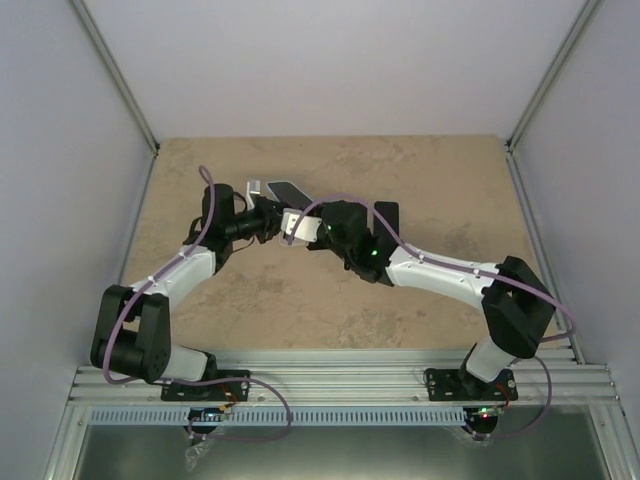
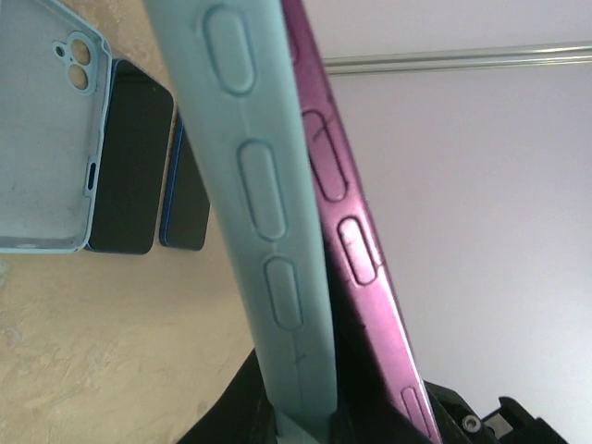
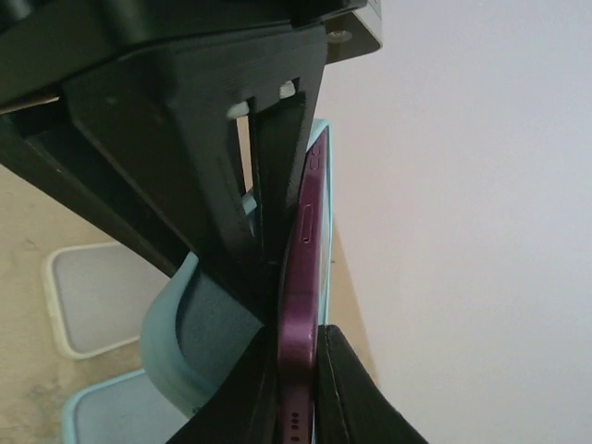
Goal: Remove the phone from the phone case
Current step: Remove the phone case from the phone, then place the phone at the center of the board.
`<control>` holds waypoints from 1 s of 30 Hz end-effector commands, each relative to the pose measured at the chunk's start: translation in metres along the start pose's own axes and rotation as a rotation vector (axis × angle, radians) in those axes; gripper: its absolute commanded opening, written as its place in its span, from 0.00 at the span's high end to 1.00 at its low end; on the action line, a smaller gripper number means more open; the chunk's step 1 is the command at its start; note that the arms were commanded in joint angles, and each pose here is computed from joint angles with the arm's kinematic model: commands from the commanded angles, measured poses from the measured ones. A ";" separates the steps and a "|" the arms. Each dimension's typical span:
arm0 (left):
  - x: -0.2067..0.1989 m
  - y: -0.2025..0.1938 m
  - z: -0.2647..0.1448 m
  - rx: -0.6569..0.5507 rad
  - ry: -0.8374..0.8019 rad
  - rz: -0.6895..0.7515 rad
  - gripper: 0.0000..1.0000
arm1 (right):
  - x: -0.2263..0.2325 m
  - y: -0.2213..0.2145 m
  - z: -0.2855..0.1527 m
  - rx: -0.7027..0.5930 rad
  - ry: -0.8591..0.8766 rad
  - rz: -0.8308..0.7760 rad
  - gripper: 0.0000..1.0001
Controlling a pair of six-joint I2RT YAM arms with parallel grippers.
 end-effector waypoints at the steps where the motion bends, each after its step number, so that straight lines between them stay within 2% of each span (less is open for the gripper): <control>1: -0.007 -0.010 -0.001 0.087 -0.018 0.094 1.00 | -0.043 -0.012 -0.009 0.017 0.016 0.178 1.00; 9: 0.005 -0.006 0.002 0.058 0.042 0.086 1.00 | -0.070 -0.012 -0.022 -0.025 0.070 0.312 0.99; 21: 0.002 -0.007 0.001 0.062 0.037 0.112 1.00 | -0.074 -0.018 -0.020 -0.041 0.104 0.344 0.99; 30: 0.001 -0.003 0.001 0.041 0.092 0.180 1.00 | -0.109 -0.043 -0.047 -0.145 0.240 0.592 0.99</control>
Point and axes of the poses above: each gripper's point midway between its finger pads, its own z axis out along the fingers, its own x axis along the line the jaws close on, y = z × x, the point moved 9 cm from there along -z, back along the fingers, and after that the axes turned 4 degrees about -z, right-handed, at the moved point
